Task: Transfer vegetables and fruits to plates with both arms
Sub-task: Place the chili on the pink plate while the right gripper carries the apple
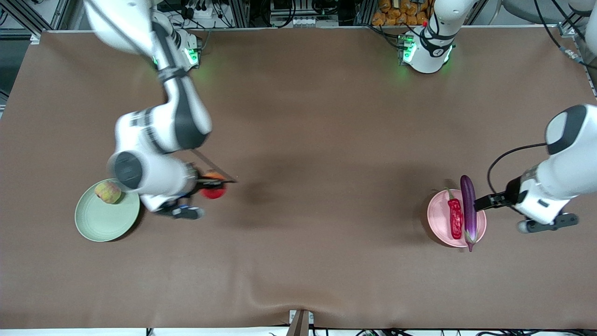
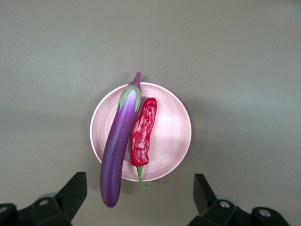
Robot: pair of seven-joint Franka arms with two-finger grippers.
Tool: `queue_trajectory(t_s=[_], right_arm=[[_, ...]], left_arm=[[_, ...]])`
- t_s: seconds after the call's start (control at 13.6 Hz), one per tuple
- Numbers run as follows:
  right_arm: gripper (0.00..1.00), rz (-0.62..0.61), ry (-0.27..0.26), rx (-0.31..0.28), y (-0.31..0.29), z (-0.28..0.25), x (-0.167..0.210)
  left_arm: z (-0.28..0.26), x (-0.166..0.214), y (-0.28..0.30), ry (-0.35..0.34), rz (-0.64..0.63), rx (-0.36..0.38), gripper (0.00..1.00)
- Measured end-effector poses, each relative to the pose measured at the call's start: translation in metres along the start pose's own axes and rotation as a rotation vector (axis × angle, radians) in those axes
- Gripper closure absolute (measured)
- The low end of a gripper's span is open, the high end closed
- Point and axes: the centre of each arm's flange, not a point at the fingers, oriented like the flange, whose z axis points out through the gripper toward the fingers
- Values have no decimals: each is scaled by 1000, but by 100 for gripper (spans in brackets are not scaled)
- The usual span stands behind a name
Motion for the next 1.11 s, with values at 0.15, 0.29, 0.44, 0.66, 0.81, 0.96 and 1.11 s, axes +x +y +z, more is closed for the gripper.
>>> queue_trajectory(t_s=[0.15,0.29,0.44,0.66,0.81,0.96,1.11], right_arm=[[29,-114,4,-11,87,-6,18],[29,-196,21,-13,156,-2,33],[29,-279,25,-21,204,12,42],[29,-388,55,-64,249,39,58],[29,-425,53,-82,266,56,63],[29,-452,60,-84,281,70,67],[29,-488,61,-85,290,81,70]], left_arm=[[-24,-1,-2,-8,6,18,0],[-32,-5,1,-16,27,52,0],[-40,-10,9,-18,50,79,0],[-64,-11,11,-15,50,84,0],[-73,-11,11,-15,49,83,0],[-74,-13,13,-19,52,84,0],[-75,-14,14,-21,54,85,0]])
